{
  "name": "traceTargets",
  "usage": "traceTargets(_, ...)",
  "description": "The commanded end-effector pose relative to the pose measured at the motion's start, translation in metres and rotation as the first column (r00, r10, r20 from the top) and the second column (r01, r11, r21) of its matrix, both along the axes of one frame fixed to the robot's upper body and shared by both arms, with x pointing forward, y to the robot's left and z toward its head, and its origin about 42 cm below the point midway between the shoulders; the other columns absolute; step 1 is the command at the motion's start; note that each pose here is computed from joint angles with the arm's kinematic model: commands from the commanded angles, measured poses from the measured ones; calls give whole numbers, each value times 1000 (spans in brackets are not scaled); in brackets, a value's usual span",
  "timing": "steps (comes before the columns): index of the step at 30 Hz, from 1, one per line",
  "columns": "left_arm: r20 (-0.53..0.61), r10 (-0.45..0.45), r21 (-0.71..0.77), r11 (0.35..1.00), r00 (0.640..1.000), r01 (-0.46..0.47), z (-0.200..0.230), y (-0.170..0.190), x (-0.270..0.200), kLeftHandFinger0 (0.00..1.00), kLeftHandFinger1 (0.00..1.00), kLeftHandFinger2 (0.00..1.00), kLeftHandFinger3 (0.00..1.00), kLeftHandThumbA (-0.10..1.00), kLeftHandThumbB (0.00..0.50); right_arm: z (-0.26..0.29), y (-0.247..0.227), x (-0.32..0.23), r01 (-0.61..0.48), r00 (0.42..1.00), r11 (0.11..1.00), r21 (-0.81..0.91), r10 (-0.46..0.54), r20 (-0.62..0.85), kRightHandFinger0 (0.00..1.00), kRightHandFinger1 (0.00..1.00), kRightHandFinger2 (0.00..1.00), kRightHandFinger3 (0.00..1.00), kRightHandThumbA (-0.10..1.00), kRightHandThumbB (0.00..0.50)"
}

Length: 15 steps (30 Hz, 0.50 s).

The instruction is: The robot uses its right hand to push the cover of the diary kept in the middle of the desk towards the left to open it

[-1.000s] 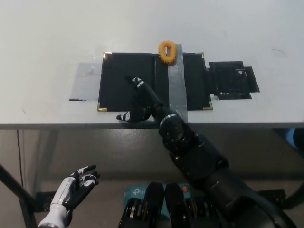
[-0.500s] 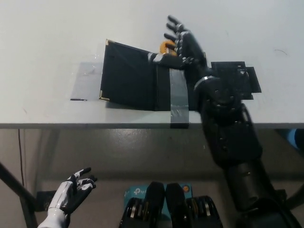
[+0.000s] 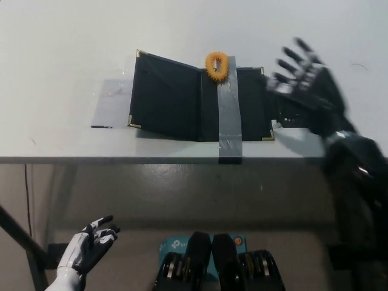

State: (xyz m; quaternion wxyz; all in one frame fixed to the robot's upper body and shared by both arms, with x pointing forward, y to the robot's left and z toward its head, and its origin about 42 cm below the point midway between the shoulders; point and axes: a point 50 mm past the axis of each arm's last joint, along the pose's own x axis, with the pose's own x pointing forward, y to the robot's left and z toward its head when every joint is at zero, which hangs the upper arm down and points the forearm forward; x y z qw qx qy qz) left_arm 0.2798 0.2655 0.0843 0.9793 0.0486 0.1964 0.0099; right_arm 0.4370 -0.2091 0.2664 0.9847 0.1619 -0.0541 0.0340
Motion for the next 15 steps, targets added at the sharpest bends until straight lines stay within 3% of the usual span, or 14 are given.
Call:
traceTargets(1, 53, 49, 1, 999, 997, -49, 9, 11, 0, 1000, 760, 703, 830, 532, 173, 36, -60, -42, -2, 990, 985, 172, -23, 142, 856, 900, 907, 1000, 1000, 198)
traceTargets(3, 55, 53, -2, 999, 997, -53, 9, 11, -1, 1000, 751, 694, 837, 527, 164, 11, -94, -61, 43, 991, 986, 161, -63, 119, 937, 956, 961, 1000, 1000, 173)
traceTargets(5, 53, 48, 3, 999, 997, -48, 10, 11, 0, 1000, 757, 700, 832, 528, 166, -2, -109, -73, 78, 989, 986, 144, -96, 116, 910, 940, 946, 1000, 1000, 173)
traceTargets(6, 52, 53, 4, 999, 997, -53, 10, 14, 0, 1000, 761, 703, 825, 529, 175, -11, -117, -81, 95, 988, 985, 147, -112, 107, 869, 913, 916, 1000, 1000, 191)
traceTargets(7, 53, 53, 5, 999, 997, -54, 10, 14, 0, 1000, 761, 701, 820, 529, 182, -13, -120, -84, 108, 987, 983, 152, -123, 99, 813, 869, 866, 972, 1000, 244)
traceTargets(8, 55, 53, 8, 999, 997, -53, 10, 13, -1, 1000, 751, 690, 815, 529, 180, -23, -130, -95, 134, 985, 978, 160, -150, 91, 806, 859, 848, 939, 1000, 255)
traceTargets(13, 55, 50, 14, 999, 997, -51, 11, 16, 0, 1000, 752, 684, 843, 542, 177, -52, -148, -117, 204, 977, 956, 211, -213, 22, 763, 800, 783, 890, 1000, 291)
traceTargets(15, 54, 52, 19, 998, 997, -53, 11, 16, -1, 1000, 748, 682, 831, 541, 182, -72, -156, -129, 238, 971, 946, 221, -239, -21, 764, 798, 772, 875, 1000, 281)
